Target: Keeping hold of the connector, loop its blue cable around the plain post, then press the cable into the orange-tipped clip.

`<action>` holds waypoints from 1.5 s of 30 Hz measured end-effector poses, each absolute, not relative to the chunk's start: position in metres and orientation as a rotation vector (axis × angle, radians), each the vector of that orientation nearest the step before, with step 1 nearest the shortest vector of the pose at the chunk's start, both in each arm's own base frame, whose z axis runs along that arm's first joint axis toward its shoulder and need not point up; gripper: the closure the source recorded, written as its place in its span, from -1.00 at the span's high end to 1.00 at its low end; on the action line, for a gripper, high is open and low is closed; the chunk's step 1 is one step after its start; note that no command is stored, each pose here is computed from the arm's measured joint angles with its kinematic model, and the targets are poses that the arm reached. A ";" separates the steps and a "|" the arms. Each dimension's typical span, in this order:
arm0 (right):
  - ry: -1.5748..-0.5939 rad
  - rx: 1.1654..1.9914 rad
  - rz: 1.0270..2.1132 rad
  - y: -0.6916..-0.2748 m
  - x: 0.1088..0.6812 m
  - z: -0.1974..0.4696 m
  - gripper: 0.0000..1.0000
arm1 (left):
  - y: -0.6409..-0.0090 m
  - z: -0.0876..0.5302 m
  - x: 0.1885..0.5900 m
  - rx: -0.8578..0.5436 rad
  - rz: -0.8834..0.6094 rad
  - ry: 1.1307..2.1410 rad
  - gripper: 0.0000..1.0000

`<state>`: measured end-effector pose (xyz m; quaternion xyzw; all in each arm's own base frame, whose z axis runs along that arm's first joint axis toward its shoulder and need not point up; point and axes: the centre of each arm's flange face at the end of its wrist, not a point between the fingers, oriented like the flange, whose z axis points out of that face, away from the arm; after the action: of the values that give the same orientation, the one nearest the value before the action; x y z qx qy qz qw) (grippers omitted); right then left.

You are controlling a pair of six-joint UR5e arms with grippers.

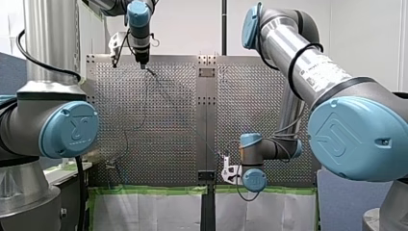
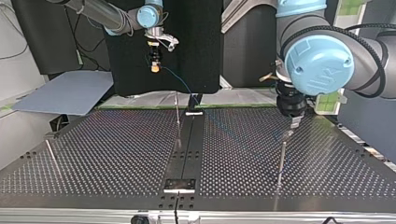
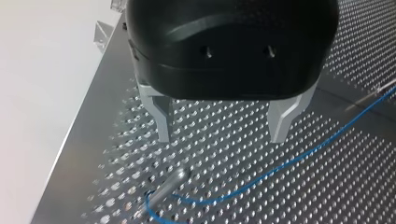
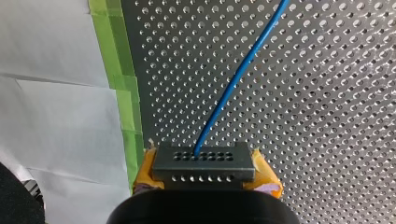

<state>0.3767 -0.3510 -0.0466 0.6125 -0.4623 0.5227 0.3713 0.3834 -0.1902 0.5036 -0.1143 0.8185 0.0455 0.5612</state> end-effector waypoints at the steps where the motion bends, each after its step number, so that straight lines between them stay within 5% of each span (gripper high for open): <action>1: -1.186 1.571 1.340 -0.351 0.377 -0.047 -1.00 | -0.190 0.504 0.383 -0.273 0.115 1.926 1.00; 23: -1.185 1.573 1.341 -0.351 0.377 -0.047 -1.00 | -0.178 0.510 0.377 -0.338 0.240 1.890 1.00; 45: -1.178 1.573 1.357 -0.353 0.380 -0.045 -1.00 | -0.212 0.483 0.405 -0.088 0.259 1.865 1.00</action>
<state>0.3798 -0.3531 -0.0454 0.6124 -0.4588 0.5285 0.3677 0.4050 -0.2115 0.4827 -0.0379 0.8005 0.1110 0.5878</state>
